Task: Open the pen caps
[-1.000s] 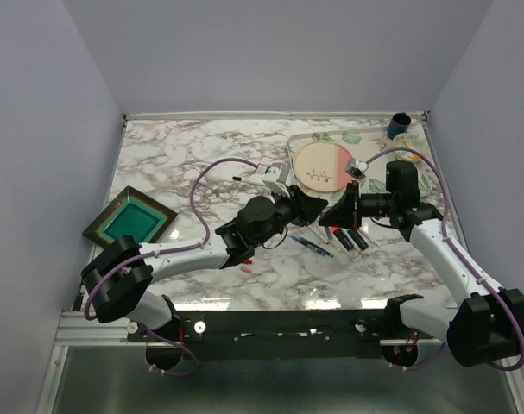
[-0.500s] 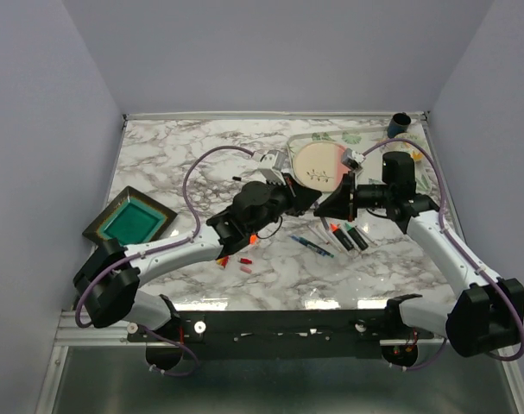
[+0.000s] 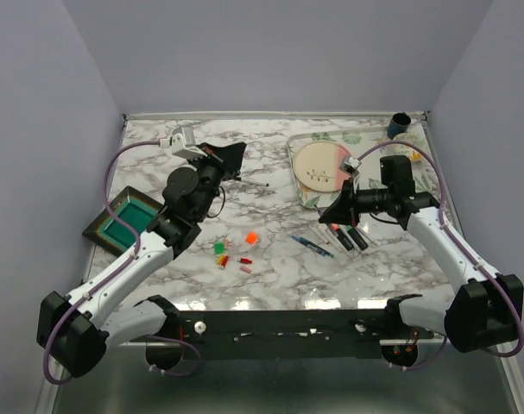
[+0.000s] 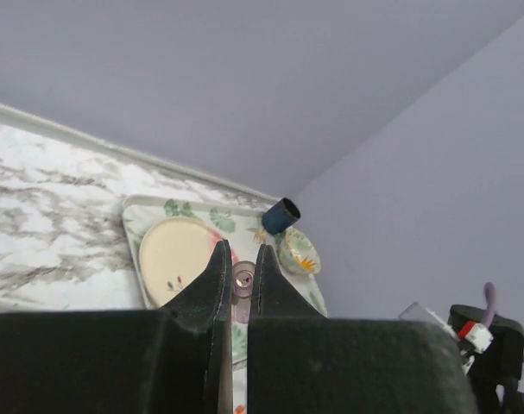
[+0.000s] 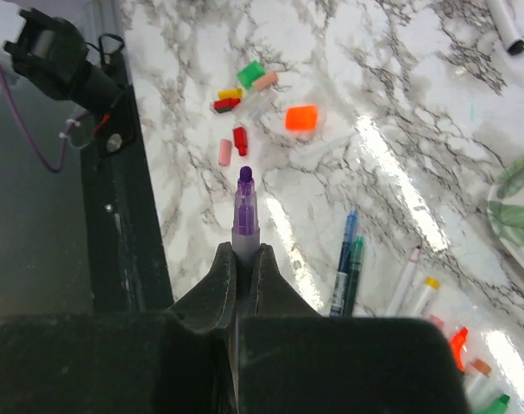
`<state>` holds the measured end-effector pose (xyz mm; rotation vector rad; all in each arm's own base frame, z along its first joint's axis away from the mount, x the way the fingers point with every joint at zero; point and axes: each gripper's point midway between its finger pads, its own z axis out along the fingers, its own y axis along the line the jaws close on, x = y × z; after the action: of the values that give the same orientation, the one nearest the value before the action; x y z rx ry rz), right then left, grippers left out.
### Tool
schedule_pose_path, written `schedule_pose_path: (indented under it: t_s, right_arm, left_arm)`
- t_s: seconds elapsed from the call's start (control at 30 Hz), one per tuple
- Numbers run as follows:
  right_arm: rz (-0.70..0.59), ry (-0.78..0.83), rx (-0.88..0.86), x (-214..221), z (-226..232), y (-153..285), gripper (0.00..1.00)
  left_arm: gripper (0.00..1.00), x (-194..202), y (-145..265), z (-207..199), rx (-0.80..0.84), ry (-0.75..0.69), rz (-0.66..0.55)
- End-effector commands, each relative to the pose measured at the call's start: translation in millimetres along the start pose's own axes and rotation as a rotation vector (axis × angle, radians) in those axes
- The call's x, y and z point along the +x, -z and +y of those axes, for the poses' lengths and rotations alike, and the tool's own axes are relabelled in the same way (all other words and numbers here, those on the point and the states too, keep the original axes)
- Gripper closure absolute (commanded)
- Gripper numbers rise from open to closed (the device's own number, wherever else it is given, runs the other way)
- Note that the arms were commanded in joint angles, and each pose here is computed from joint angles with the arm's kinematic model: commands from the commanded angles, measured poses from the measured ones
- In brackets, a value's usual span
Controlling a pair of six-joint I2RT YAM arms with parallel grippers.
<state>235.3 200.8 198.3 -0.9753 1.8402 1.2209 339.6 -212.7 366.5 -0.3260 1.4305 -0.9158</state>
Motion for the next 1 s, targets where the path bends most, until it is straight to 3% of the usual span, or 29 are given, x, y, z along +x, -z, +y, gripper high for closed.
schedule_pose_path:
  t_s: [0.0,0.27,0.47,0.63,0.97]
  right_arm:
    - [0.136,0.086,0.130,18,-22,12,0.99]
    - [0.413,0.089,0.497,65,-87,58,0.99]
    - [0.546,-0.057,0.533,100,-108,75,0.97]
    - [0.579,-0.135,0.593,117,-122,92,0.94]
    - [0.661,-0.265,0.596,149,-135,99,0.87]
  left_arm:
    - [1.00,25,20,48,-0.135,-0.045,0.080]
    - [1.00,92,99,140,-0.388,-0.086,0.321]
    - [1.00,132,146,192,-0.523,-0.050,0.416]
    - [1.00,159,177,225,-0.649,-0.031,0.493]
    - [0.97,154,200,241,-0.720,-0.060,0.481]
